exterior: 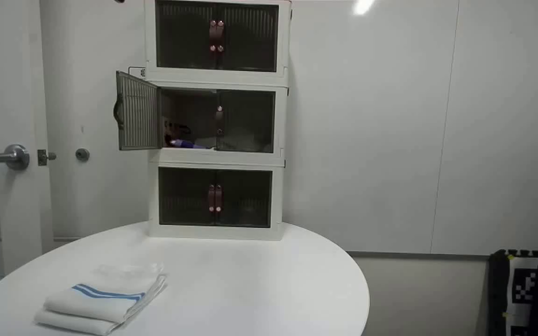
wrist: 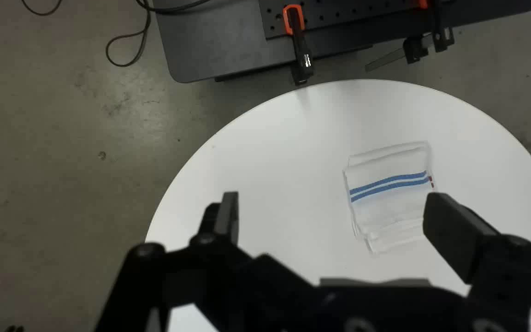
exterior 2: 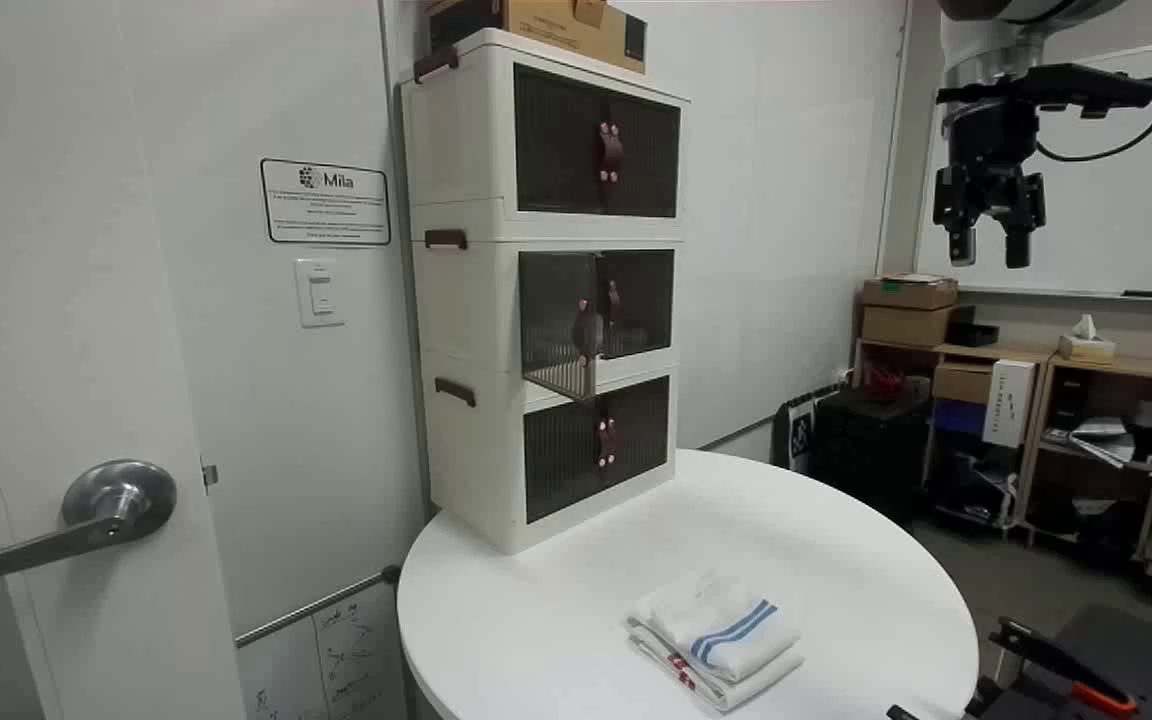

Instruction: Open the right door of the middle shelf

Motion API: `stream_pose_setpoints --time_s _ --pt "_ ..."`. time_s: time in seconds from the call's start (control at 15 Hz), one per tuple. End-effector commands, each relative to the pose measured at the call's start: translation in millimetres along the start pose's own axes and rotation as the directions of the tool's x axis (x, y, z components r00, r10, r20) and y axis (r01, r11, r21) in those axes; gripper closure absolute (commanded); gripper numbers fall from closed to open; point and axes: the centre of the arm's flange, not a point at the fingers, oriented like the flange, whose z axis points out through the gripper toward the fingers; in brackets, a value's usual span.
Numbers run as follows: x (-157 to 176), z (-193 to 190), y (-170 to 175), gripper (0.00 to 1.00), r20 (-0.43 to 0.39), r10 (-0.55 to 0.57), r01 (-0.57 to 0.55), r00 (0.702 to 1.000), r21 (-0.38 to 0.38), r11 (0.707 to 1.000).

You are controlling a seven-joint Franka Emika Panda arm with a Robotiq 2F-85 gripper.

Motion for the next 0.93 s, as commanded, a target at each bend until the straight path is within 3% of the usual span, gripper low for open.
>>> stream_pose_setpoints --time_s 0.0,0.4,0.6,0.87 --pt "0.0 -0.2 0.0 0.00 -0.001 0.000 0.000 1.000 0.000 1.000" --pt "6.9 6.5 -2.9 0.00 -0.030 -0.003 0.003 1.000 0.000 1.000" --pt "42.2 15.1 -23.2 0.00 -0.218 -0.054 0.062 0.975 0.029 0.998" --pt "103.4 18.8 -58.1 0.00 -0.432 -0.103 0.153 0.896 0.083 0.985"
